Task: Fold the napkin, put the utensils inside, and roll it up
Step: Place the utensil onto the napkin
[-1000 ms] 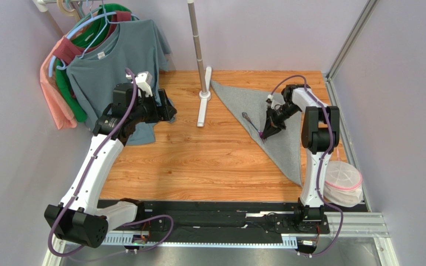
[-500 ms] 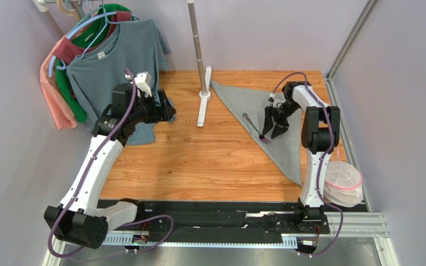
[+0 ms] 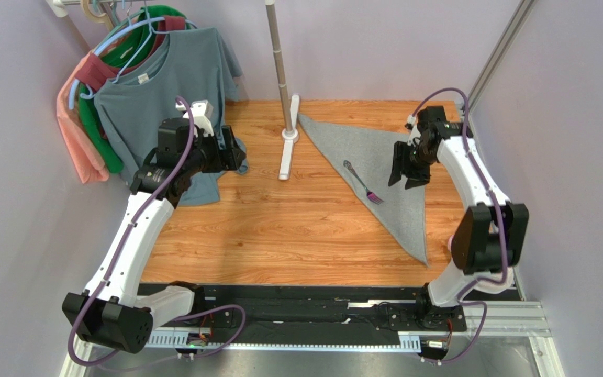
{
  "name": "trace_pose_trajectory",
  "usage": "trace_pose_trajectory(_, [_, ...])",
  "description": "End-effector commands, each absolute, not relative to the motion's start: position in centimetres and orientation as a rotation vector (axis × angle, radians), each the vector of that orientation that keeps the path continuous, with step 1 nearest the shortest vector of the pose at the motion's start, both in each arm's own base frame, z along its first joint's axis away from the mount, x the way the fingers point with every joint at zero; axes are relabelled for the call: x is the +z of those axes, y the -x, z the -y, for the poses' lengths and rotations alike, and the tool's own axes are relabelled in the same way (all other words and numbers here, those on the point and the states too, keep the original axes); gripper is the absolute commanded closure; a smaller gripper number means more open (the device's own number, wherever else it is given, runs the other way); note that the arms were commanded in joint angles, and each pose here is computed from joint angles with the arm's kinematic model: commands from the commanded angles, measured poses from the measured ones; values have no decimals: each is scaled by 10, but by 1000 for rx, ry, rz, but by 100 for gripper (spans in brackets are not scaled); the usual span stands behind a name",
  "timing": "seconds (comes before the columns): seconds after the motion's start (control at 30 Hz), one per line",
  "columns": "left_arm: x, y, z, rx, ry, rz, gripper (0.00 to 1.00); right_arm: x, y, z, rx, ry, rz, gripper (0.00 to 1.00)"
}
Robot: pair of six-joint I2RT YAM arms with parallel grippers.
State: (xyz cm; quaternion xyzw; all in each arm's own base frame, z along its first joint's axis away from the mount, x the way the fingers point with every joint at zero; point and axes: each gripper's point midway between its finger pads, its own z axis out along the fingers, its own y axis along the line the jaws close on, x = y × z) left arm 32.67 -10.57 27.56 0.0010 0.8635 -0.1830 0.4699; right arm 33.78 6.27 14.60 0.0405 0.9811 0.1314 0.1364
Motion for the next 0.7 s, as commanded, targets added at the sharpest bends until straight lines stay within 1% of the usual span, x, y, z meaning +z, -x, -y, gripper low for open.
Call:
trace_pose_trajectory(0.0, [282,-328,97,-386,-49,-2053,11,166,-329,-46,153,-250,-2643,47])
trace_pose_trajectory(0.07, [276,-326,97,-388,-48,-2069,11,169,-318,-48,193,-373,-2595,48])
trace_pose_trajectory(0.17, [273,-324,100,-411,-47,-2078,11,156,-284,-58,294,-496,-2574,48])
trace_pose_trajectory(0.2, [274,-324,103,-432,-52,-2074,11,145,-264,-54,277,-551,-2581,48])
trace_pose_trajectory(0.27, [271,-323,106,-456,-47,-2083,11,135,-245,-51,267,-626,-2589,48])
trace_pose_trajectory(0.37, [269,-322,112,-498,-50,-2092,11,119,-212,-27,93,-771,-2586,48])
trace_pose_trajectory(0.4, [269,-321,113,-504,-50,-2094,11,120,-208,-15,11,-829,-2552,48])
trace_pose_trajectory(0.47, [269,-320,114,-512,-46,-2097,11,126,-197,-9,-18,-880,-2512,45])
trace_pose_trajectory(0.57, [268,-319,118,-541,-51,-2102,12,124,-185,-7,-5,-1001,-2452,39])
trace_pose_trajectory(0.67, [269,-318,120,-557,-60,-2102,12,109,-171,-9,13,-1109,-2449,39])
